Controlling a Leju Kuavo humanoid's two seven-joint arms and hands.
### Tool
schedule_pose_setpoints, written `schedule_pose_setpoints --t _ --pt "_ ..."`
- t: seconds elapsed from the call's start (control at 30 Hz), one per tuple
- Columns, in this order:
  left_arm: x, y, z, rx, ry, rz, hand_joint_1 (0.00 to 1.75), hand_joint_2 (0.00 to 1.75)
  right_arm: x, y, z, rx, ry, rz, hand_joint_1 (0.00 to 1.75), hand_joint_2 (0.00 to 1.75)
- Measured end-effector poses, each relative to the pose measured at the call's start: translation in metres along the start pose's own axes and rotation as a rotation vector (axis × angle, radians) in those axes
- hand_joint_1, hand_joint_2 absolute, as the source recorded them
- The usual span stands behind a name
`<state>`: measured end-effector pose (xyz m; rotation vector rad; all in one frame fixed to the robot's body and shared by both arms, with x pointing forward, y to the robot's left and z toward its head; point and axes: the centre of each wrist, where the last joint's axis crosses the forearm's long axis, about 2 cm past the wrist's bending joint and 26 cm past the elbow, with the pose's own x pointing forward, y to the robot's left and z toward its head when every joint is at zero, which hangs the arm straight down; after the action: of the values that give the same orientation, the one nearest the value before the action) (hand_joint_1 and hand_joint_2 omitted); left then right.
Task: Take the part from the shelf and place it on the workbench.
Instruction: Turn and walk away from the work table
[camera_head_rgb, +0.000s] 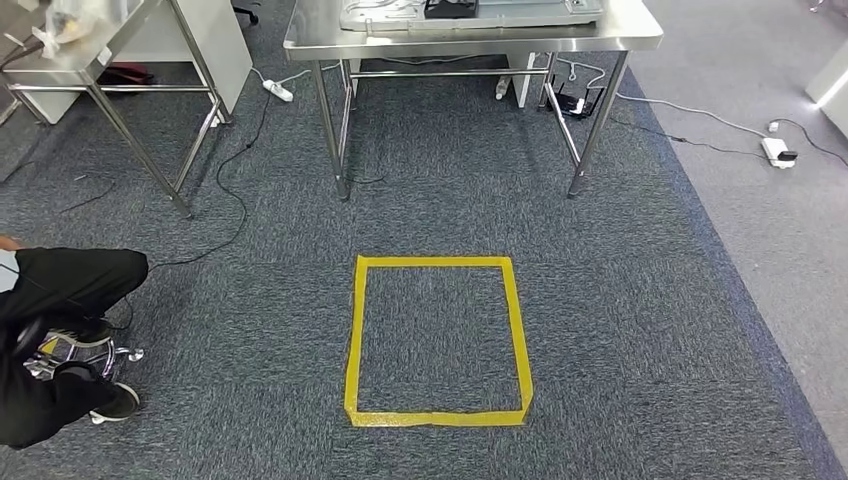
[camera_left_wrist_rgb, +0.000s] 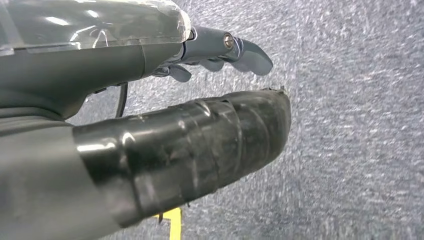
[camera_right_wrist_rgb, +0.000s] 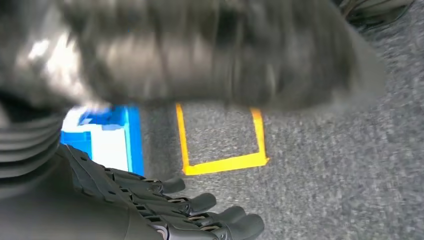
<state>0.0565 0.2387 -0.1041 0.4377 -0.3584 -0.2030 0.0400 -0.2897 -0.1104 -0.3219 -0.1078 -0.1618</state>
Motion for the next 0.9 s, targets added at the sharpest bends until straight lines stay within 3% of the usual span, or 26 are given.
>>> schedule_pose_setpoints --t 0.9 --pt "-0.002 0.0 0.0 0.001 0.015 -0.002 0.0 0.0 -0.002 0.014 0.005 0.045 0.026 0.046 0.0 0.0"
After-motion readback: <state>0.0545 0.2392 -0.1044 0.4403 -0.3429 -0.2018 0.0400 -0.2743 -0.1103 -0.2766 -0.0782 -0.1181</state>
